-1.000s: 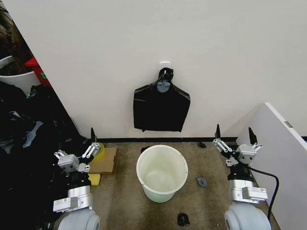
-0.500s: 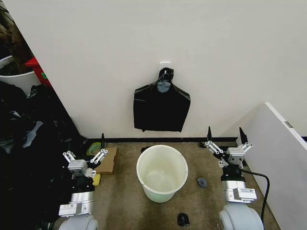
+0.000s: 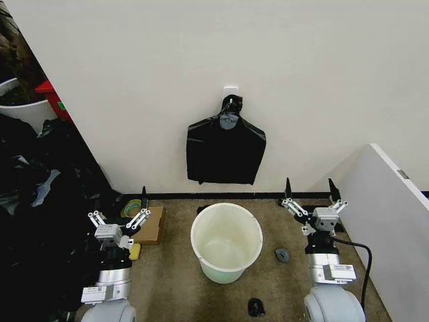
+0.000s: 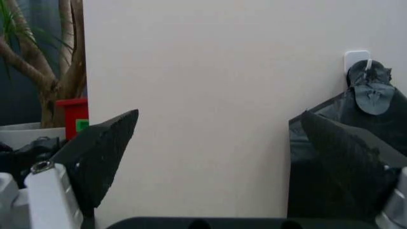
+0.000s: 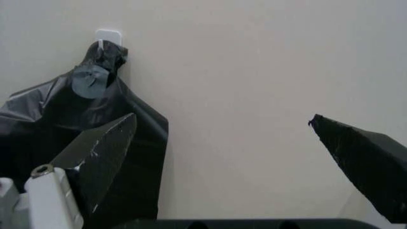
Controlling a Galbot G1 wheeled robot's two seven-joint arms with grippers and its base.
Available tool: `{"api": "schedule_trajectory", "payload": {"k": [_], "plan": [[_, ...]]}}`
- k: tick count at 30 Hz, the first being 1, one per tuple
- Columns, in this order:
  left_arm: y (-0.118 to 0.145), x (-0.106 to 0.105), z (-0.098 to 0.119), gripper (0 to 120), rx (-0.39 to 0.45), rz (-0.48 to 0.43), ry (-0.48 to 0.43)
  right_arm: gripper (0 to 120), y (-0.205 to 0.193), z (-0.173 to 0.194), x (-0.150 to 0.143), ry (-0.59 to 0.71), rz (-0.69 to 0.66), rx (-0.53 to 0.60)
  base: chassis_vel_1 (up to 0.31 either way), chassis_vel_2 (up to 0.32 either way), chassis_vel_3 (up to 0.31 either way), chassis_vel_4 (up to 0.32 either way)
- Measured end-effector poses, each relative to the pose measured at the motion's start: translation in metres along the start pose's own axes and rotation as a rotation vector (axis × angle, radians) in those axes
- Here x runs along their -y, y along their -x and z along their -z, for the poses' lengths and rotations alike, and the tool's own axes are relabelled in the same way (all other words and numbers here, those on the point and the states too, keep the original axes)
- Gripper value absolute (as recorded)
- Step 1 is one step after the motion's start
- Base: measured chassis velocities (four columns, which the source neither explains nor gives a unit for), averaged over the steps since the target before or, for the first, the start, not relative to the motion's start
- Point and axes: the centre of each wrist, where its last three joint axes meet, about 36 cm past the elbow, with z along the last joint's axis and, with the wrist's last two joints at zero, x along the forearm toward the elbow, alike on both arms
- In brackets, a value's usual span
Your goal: Place the garbage bag over the trash bin.
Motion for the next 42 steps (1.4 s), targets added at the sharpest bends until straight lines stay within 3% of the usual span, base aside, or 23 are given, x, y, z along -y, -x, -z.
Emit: {"api": "schedule_trajectory", "payload": {"k": [42], "plan": [[-0.002,-0.008,-0.013,100,0.006,0.010,0.025,100,0.000,-0.013,-0.004,0.003,0.035,-0.002,0.000,0.000,0.000,0.000]]}}
